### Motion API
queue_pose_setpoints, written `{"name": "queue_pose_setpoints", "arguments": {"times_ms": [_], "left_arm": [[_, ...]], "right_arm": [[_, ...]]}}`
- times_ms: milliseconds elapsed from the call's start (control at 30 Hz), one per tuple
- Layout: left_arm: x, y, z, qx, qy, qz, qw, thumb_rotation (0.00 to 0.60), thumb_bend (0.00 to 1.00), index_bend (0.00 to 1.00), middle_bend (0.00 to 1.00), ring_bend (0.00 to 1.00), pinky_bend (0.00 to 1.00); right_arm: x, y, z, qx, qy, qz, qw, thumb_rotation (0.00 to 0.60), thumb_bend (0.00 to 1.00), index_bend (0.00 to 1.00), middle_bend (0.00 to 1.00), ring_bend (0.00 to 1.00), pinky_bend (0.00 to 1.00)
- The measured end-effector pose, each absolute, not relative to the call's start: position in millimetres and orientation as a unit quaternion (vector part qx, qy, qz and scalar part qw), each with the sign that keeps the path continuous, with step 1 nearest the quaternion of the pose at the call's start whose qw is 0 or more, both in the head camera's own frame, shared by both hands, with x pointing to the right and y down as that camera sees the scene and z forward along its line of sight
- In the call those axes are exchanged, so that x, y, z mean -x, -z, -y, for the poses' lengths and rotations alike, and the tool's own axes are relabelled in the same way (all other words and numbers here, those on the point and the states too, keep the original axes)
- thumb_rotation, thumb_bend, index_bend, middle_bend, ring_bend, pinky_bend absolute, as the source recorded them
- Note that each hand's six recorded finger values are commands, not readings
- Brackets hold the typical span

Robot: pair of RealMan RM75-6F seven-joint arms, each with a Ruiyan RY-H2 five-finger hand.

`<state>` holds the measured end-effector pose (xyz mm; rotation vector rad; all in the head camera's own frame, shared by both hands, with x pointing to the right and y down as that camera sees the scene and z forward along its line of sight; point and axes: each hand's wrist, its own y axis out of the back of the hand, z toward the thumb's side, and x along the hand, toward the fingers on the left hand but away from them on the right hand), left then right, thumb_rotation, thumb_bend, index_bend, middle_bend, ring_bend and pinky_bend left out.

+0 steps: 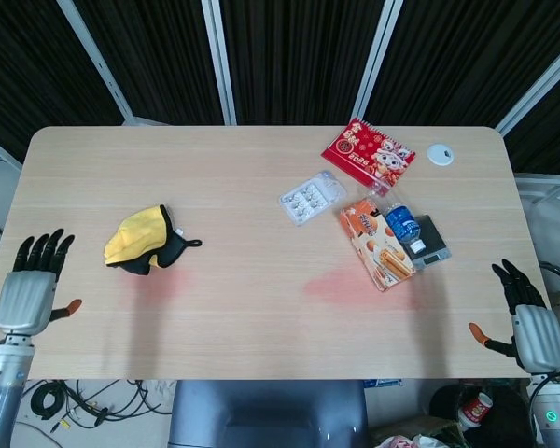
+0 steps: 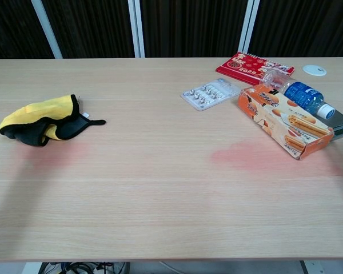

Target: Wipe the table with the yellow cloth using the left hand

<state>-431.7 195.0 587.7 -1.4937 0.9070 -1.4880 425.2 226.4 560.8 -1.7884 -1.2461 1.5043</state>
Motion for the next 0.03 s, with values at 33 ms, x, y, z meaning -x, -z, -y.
{"name": "queue_pose_setpoints", "arguments": {"times_ms": [33], "left_arm": [[434.0,-584.4,-201.8,0.594,0.590,-0.363,0.410,0.600,0.00,0.00,0.00,0.00,0.00]], "right_arm": [[-424.8,-560.5,-226.4,0.655,-0.551,0.456,0.247,0.600,0.15,0.00,0.00,0.00,0.13]]}}
